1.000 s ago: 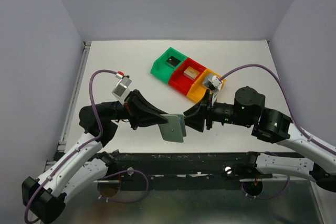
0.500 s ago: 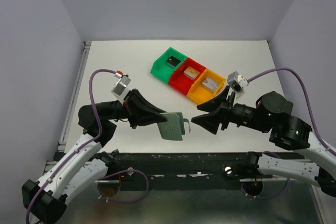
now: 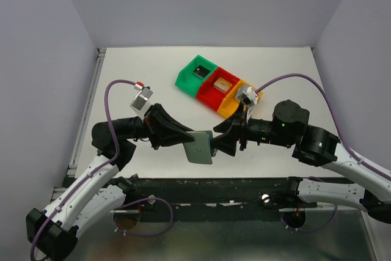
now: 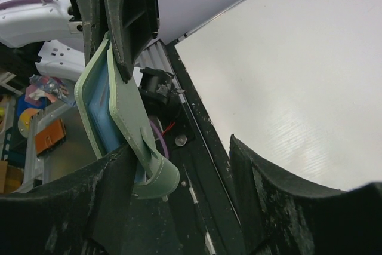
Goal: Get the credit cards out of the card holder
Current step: Open the card holder at the center of the board.
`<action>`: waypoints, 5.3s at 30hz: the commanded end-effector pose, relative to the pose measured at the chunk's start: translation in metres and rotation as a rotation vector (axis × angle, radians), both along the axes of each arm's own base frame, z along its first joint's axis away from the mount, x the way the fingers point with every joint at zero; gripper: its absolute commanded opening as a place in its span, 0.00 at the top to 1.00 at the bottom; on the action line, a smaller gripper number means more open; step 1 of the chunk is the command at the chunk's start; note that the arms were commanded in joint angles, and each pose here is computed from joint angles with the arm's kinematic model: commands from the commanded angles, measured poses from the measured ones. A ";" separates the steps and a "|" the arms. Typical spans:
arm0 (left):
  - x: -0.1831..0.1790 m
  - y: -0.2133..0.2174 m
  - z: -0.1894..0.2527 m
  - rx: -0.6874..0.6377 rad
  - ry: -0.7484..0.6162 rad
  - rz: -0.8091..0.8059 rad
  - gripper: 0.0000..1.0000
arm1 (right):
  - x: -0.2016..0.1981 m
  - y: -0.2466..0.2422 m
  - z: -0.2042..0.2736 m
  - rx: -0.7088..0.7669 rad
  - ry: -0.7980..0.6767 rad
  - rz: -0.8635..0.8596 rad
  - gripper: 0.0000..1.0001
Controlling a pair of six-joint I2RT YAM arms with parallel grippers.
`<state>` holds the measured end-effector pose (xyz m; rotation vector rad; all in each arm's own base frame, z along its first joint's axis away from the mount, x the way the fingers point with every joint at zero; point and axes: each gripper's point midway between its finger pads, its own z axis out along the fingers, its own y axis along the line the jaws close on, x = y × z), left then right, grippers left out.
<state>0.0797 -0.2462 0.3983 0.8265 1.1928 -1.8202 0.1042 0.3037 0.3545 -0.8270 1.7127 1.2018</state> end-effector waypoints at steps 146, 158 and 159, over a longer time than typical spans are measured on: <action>0.030 0.039 -0.079 0.151 0.054 0.506 0.61 | 0.036 0.039 -0.059 0.338 0.591 -0.034 1.00; 0.028 0.042 -0.076 0.135 0.046 0.512 0.41 | 0.035 0.042 -0.065 0.341 0.602 -0.017 1.00; 0.028 0.042 -0.077 0.139 0.049 0.512 0.43 | 0.035 0.042 -0.065 0.342 0.602 -0.015 1.00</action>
